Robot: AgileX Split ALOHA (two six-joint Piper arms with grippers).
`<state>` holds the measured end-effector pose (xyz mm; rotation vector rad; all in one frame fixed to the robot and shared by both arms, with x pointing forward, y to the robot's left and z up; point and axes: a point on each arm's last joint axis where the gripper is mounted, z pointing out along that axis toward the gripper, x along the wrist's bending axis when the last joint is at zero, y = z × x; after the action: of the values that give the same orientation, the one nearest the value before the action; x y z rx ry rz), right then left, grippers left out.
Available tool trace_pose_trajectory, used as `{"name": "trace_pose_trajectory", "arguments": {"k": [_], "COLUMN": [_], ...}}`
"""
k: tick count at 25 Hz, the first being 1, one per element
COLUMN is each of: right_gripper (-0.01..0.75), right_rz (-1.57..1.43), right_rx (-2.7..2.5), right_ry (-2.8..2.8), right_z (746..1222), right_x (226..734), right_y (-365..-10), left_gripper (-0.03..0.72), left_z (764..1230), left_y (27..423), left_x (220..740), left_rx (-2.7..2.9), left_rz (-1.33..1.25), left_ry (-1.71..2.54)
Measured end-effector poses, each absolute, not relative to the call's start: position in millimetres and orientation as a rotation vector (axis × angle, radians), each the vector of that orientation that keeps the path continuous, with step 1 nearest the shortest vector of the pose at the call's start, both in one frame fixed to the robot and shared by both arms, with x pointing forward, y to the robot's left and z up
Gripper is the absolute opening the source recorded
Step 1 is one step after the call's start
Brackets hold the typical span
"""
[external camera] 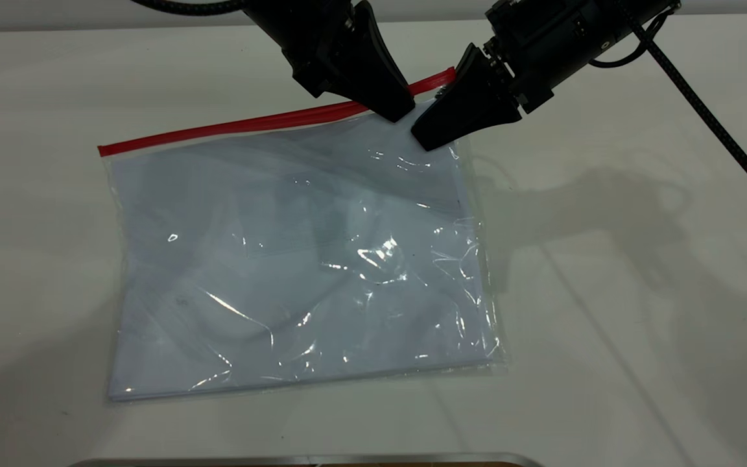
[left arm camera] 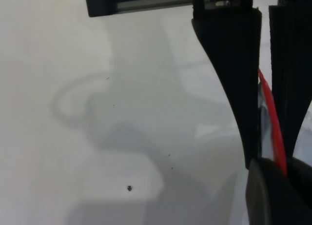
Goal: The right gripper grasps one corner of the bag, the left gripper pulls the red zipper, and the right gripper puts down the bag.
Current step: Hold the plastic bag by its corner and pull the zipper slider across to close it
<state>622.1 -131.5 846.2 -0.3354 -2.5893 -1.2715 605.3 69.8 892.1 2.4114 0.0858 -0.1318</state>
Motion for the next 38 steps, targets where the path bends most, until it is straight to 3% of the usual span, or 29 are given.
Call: {"name": "trace_pose_trajectory", "arguments": {"k": [15,38], "right_gripper": [0.036,0.037], "right_rz": [-1.321,-1.349], "right_rx": [-0.541,-0.856], "right_ry": [-2.514,-2.510], "right_z": [850,848], "right_x": [634,654], "right_y": [-162,-213], "left_gripper": [0.049,0.048], "left_z": [894,885], "left_y": [72,142], "left_x": [614,633], "left_rx": [2.421,2.603], "left_rz": [-0.051,-0.135], "left_ry": [0.104,0.424]}}
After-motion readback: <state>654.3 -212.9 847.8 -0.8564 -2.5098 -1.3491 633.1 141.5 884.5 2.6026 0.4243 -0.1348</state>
